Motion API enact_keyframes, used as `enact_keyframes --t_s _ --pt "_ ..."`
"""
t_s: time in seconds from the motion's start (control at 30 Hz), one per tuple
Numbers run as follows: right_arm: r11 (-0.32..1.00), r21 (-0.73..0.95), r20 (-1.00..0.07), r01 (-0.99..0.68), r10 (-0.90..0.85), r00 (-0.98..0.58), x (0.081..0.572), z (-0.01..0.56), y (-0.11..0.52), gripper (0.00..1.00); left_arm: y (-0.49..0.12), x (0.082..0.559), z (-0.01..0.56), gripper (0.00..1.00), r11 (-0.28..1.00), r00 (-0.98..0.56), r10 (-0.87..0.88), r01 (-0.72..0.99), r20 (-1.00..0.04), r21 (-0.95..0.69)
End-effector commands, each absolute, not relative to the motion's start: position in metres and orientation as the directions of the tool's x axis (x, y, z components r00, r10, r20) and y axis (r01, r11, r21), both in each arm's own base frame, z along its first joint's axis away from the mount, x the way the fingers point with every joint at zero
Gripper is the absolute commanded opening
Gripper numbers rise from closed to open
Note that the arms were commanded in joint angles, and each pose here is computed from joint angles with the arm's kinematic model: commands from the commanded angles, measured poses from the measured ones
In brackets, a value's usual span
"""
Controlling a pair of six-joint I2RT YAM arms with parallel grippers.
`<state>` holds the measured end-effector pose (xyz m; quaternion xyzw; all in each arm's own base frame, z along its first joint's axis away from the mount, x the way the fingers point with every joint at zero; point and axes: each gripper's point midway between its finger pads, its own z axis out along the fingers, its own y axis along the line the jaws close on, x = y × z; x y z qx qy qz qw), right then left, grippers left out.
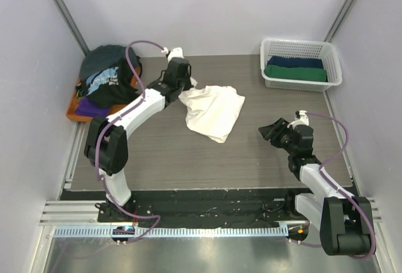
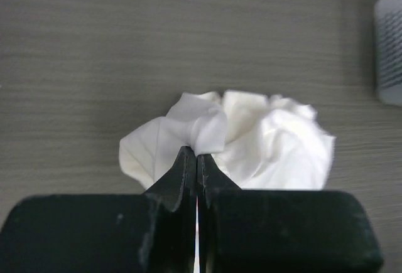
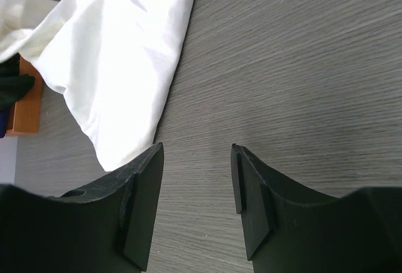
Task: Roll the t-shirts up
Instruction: Flatten out the T-shirt at the center of the board.
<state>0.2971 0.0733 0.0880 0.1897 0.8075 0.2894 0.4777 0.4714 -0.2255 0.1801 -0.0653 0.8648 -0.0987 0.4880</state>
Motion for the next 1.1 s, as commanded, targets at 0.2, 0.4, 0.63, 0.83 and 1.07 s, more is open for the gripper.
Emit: enact_keyframes --t_s 0.2,0.4,0.63,0.83,1.07 --pt "0.790 0.613 -0.729 -0.001 0.565 -0.386 0.304 0.113 0.065 0.55 -0.299 0.403 0.482 0.00 0.772 -0.119 -0.396 0.493 -0.911 -0.400" --pt "0.804 0.594 -0.757 0.029 0.571 -0.317 0.301 0.125 0.053 0.56 -0.169 0.347 0.452 0.00 0.803 -0.021 -0.558 0.237 -0.830 -0.546" --pt "0.807 0.589 -0.777 0.039 0.579 -0.246 0.293 0.134 0.044 0.57 -0.116 0.293 0.258 0.00 0.888 -0.235 -0.451 -0.020 -0.861 -0.460" --pt "0.749 0.646 -0.743 -0.148 0.572 -0.348 0.295 0.136 0.083 0.50 -0.091 0.246 0.216 0.00 0.877 -0.271 -0.471 -0.041 -0.840 -0.479" --pt "0.717 0.672 -0.672 -0.189 0.482 -0.563 0.306 0.101 0.132 0.41 -0.072 0.216 0.219 0.00 0.860 -0.256 -0.503 -0.049 -0.826 -0.508"
